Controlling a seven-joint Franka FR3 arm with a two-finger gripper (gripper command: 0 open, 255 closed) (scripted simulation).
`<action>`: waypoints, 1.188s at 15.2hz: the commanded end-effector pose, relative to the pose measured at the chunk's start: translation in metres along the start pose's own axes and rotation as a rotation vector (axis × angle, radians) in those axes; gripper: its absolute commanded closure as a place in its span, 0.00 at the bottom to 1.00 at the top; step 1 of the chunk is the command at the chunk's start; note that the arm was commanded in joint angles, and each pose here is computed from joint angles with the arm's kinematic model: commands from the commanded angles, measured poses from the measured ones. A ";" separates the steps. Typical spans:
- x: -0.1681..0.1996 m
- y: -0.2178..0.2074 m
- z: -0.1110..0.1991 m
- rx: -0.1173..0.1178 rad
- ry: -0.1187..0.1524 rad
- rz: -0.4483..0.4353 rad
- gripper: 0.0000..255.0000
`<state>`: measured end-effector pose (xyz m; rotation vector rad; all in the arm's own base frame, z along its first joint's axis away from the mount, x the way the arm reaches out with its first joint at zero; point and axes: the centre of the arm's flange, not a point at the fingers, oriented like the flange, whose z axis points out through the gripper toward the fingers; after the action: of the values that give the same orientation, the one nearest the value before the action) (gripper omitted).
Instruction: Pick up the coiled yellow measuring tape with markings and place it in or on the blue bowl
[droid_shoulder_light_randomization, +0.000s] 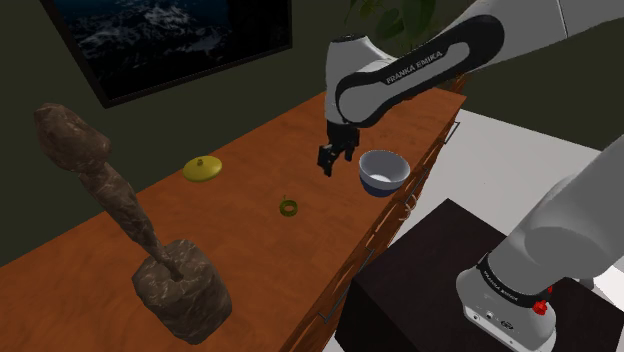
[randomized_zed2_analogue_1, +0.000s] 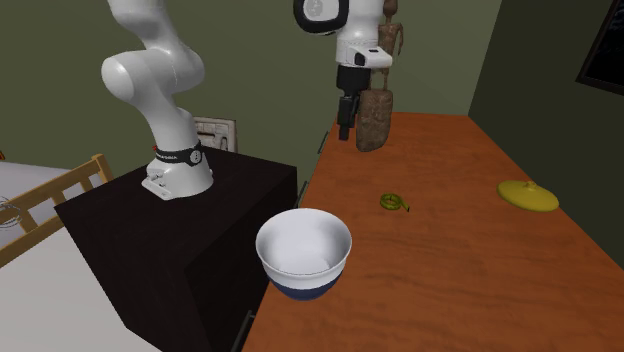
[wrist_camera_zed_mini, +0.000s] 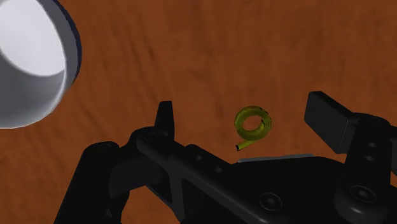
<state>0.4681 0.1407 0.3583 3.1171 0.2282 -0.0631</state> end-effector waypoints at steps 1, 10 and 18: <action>0.018 -0.008 0.020 -0.002 0.003 -0.004 0.00; 0.092 -0.049 0.103 -0.014 0.011 -0.026 0.00; 0.158 -0.086 0.177 -0.025 0.018 -0.044 0.00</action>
<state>0.5987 0.2386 0.1856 3.0916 0.2922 -0.0348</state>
